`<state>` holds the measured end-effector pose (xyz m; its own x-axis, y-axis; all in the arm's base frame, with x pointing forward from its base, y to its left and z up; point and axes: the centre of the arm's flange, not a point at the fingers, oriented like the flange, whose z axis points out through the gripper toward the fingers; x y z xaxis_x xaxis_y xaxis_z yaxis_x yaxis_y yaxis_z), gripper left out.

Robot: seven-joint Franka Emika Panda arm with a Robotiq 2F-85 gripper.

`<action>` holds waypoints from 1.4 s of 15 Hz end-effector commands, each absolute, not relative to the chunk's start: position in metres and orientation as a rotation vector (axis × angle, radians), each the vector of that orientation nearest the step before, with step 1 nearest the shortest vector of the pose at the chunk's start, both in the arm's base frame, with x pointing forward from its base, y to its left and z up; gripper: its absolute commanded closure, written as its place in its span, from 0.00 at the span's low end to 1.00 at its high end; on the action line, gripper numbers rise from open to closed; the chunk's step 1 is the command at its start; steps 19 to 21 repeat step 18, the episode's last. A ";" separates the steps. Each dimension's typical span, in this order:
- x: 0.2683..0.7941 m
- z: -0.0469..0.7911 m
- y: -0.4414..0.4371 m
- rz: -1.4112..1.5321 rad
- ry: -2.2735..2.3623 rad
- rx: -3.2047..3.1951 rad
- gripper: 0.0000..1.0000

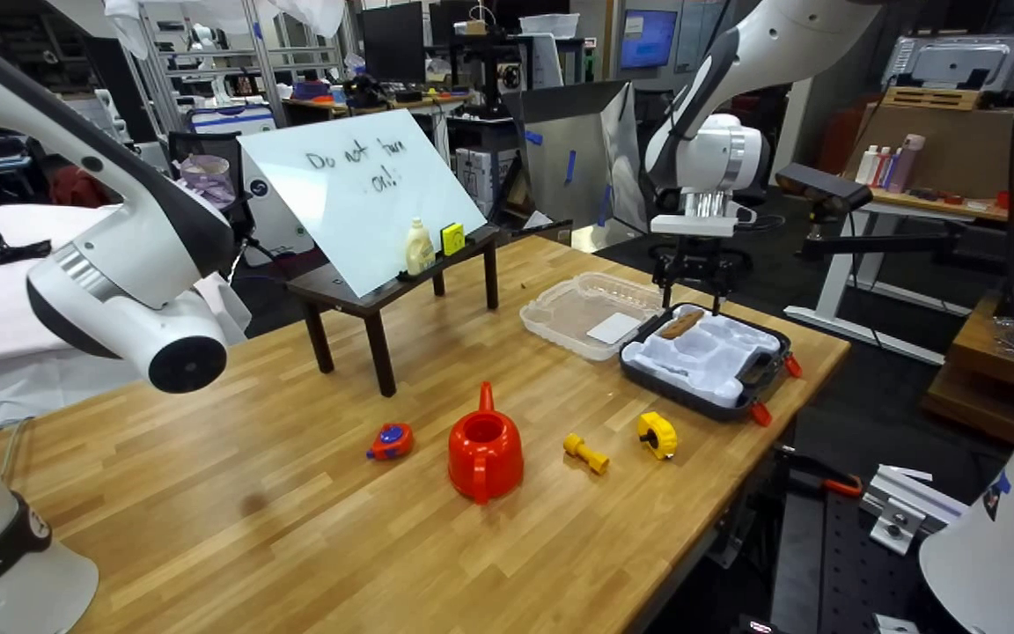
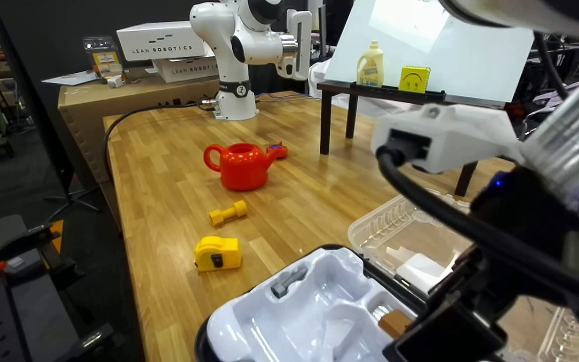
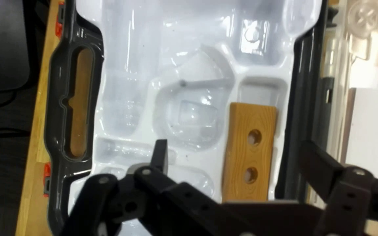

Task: Place the wooden object in the top left segment in the box

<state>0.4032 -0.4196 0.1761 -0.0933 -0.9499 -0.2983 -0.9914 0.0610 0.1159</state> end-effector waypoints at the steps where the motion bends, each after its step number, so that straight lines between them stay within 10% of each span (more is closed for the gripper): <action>1: 0.378 0.210 -0.383 0.385 2.018 -2.122 0.00; 11: 0.269 0.240 -0.377 0.510 1.645 -2.379 0.00; 21: 0.298 0.231 -0.363 0.494 1.679 -2.370 0.00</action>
